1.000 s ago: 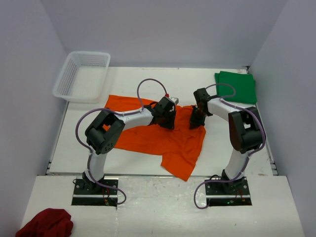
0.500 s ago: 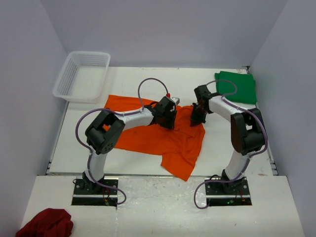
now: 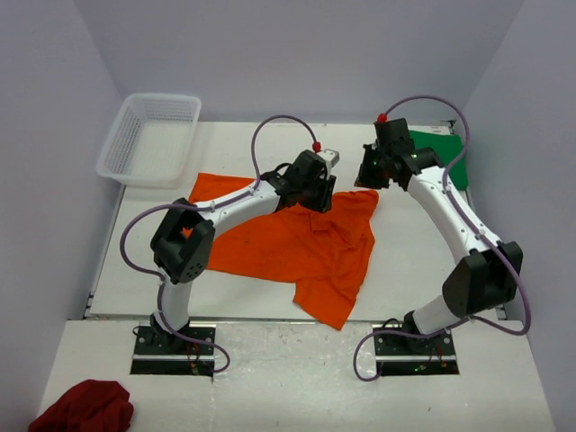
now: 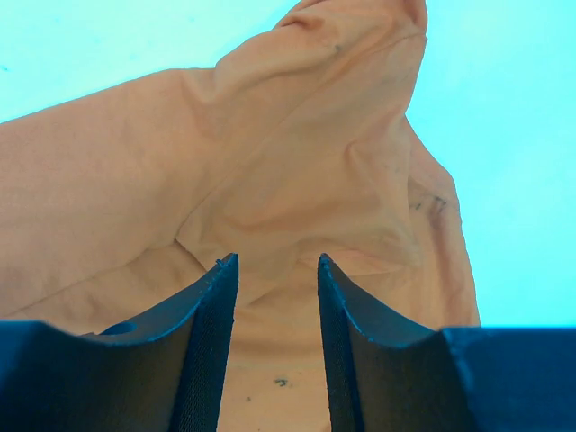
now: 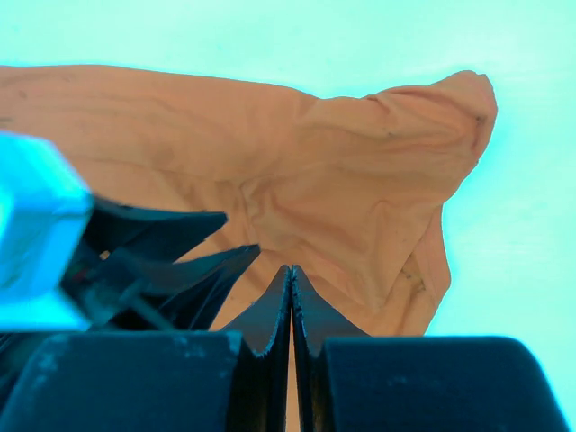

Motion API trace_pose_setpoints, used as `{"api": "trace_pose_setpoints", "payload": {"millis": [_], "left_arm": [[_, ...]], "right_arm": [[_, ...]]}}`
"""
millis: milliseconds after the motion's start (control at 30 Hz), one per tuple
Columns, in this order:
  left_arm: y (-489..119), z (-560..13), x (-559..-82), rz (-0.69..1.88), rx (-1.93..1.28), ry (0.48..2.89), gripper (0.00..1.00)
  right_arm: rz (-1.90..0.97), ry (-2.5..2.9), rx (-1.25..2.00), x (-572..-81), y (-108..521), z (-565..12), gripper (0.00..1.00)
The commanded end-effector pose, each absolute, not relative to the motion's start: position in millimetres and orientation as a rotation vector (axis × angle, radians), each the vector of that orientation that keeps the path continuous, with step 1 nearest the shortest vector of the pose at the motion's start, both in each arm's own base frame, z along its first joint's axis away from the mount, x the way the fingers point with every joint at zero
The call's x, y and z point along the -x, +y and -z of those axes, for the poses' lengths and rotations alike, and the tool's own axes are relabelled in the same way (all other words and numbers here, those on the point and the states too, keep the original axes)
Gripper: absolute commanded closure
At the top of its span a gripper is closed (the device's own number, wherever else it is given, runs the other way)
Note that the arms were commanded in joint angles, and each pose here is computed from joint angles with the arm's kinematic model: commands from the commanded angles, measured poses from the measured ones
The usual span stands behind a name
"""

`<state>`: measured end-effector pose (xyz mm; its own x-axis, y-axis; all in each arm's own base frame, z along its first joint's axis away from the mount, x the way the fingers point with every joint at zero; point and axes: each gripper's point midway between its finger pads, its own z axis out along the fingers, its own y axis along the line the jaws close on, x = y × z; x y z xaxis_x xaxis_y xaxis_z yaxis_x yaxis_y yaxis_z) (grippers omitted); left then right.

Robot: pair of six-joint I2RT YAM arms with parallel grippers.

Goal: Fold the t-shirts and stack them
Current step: Fold the flattened tshirt in 1/3 of the way

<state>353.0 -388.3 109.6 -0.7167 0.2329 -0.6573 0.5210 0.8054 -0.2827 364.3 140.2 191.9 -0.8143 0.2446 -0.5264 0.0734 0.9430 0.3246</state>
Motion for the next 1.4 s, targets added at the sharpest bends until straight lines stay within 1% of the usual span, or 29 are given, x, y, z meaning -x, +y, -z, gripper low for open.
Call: {"api": "trace_pose_setpoints", "payload": {"millis": [0, 133, 200, 267, 333, 467, 667, 733, 900, 933, 967, 1033, 1067, 1200, 1233, 1267, 1333, 1367], "left_arm": [[-387, -125, -348, 0.618, -0.603, 2.357, 0.57], [-383, -118, -348, 0.596, -0.587, 2.359, 0.58], [-392, -118, -351, 0.631, -0.625, 2.336, 0.59], [-403, -119, -351, 0.679, -0.673, 2.308, 0.64], [-415, -119, -351, 0.728, -0.724, 2.289, 0.66], [-435, -125, -352, 0.824, -0.774, 2.245, 0.65], [-461, -114, -357, 0.924, -0.826, 2.231, 0.64], [-469, -102, -356, 0.954, -0.846, 2.24, 0.64], [-481, -81, -364, 0.966, -0.864, 2.255, 0.64], [-487, -87, -371, 0.956, -0.859, 2.24, 0.64], [-482, -62, -371, 0.907, -0.854, 2.311, 0.64], [-485, -57, -378, 0.891, -0.857, 2.316, 0.64], [-485, -41, -377, 0.882, -0.862, 2.344, 0.64], [-488, -21, -386, 0.861, -0.865, 2.354, 0.64], [-494, -30, -392, 0.871, -0.87, 2.321, 0.64], [-494, -14, -392, 0.866, -0.874, 2.351, 0.64], [-502, -21, -404, 0.884, -0.864, 2.314, 0.63], [-504, -7, -404, 0.901, -0.867, 2.331, 0.63]], "right_arm": [[-0.341, 2.47, -0.197, -351, 128, -221, 1.0], [-0.362, 2.488, -0.197, -339, 128, -211, 1.0], [-0.367, 2.488, -0.2, -338, 129, -206, 1.0], [-0.363, 2.501, -0.203, -336, 128, -201, 1.0], [-0.371, 2.51, -0.2, -331, 128, -196, 1.0], [-0.365, 2.532, -0.202, -326, 127, -187, 1.0], [-0.301, 2.568, -0.231, -323, 119, -167, 1.0], [-0.29, 2.586, -0.234, -325, 118, -162, 1.0], [-0.293, 2.567, -0.225, -325, 118, -169, 1.0], [-0.275, 2.545, -0.231, -326, 114, -174, 1.0], [-0.268, 2.535, -0.241, -327, 111, -176, 1.0], [-0.28, 2.505, -0.245, -326, 109, -186, 1.0], [-0.285, 2.496, -0.243, -327, 109, -190, 1.0], [-0.298, 2.475, -0.233, -325, 108, -197, 1.0], [-0.298, 2.475, -0.233, -325, 108, -197, 1.0], [-0.298, 2.472, -0.233, -325, 108, -198, 1.0], [-0.302, 2.47, -0.225, -324, 108, -199, 1.0], [-0.299, 2.468, -0.228, -323, 107, -199, 1.0]]}}
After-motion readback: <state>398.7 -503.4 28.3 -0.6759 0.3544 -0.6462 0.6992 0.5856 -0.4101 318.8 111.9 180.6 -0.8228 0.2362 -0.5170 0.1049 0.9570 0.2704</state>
